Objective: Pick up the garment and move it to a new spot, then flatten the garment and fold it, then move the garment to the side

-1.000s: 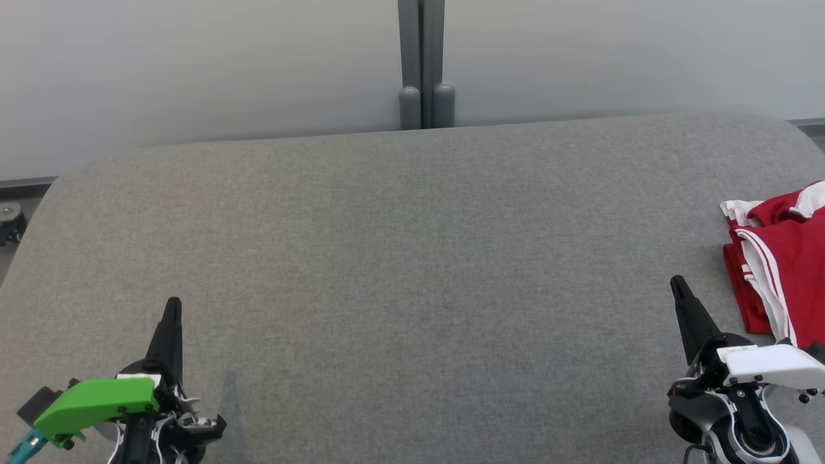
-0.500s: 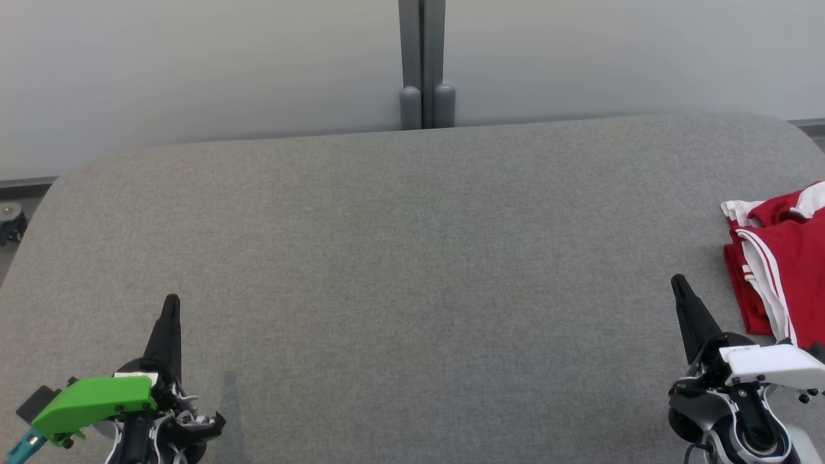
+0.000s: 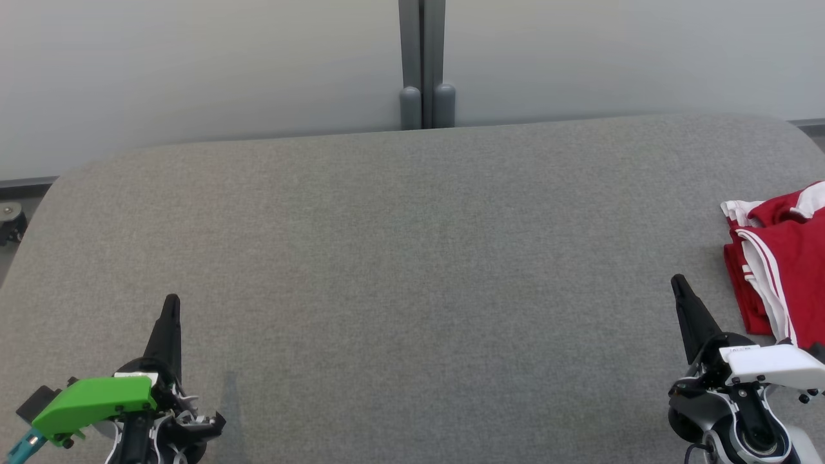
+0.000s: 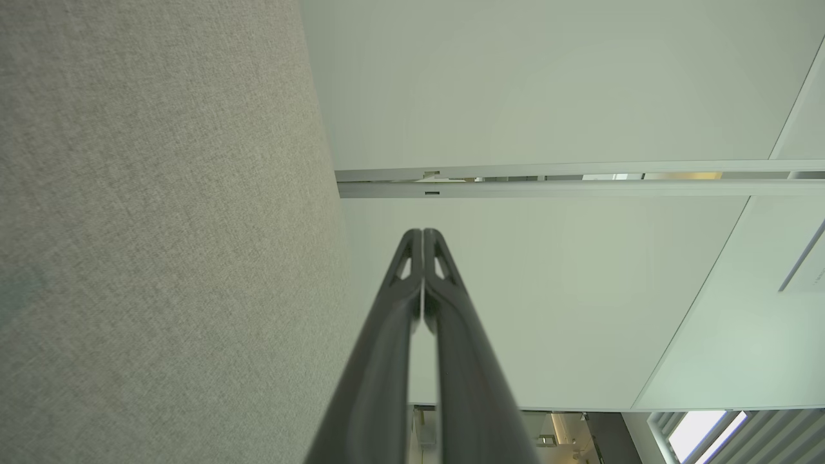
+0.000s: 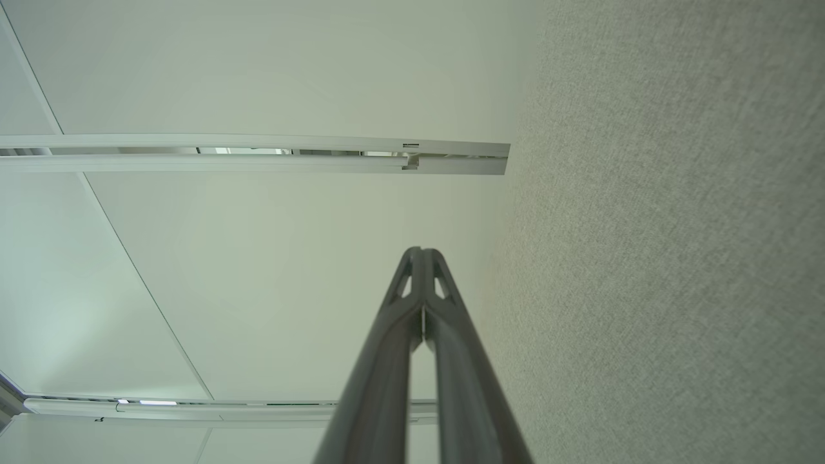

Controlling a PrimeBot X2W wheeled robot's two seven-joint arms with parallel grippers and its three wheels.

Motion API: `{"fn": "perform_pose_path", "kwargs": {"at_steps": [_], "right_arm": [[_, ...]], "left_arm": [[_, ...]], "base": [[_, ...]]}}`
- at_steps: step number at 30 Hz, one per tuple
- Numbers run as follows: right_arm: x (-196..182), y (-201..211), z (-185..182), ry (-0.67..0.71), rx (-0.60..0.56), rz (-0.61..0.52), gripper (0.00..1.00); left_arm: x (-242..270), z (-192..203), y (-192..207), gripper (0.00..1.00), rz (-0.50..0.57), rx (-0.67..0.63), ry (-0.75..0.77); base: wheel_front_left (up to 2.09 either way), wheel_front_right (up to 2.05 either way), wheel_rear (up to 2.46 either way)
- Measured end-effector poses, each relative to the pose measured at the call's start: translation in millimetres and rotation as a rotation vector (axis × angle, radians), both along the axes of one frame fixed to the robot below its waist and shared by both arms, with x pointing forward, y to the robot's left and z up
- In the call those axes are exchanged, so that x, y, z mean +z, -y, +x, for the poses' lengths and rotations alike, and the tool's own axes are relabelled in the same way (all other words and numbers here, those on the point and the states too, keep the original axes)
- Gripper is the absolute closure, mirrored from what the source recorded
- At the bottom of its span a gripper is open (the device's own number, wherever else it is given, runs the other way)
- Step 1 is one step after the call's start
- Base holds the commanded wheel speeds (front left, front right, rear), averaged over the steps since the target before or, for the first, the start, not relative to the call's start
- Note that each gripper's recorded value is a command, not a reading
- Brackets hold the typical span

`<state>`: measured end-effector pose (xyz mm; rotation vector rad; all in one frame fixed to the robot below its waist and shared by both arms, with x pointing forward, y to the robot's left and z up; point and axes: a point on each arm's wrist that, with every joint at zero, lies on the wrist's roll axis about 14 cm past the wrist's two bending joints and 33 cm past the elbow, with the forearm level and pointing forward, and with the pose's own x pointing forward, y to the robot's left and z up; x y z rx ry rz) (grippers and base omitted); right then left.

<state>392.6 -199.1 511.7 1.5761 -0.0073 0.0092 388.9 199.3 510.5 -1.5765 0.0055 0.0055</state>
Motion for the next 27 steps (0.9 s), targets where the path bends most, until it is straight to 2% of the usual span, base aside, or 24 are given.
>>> {"fn": "perform_pose_path", "kwargs": {"at_steps": [27], "right_arm": [[0.0, 0.1, 0.0, 0.000, 0.000, 0.000, 1.00]], "left_arm": [[0.0, 0.0, 0.0, 1.00, 0.000, 0.000, 0.000]], "base": [[0.00, 0.00, 0.00]]}}
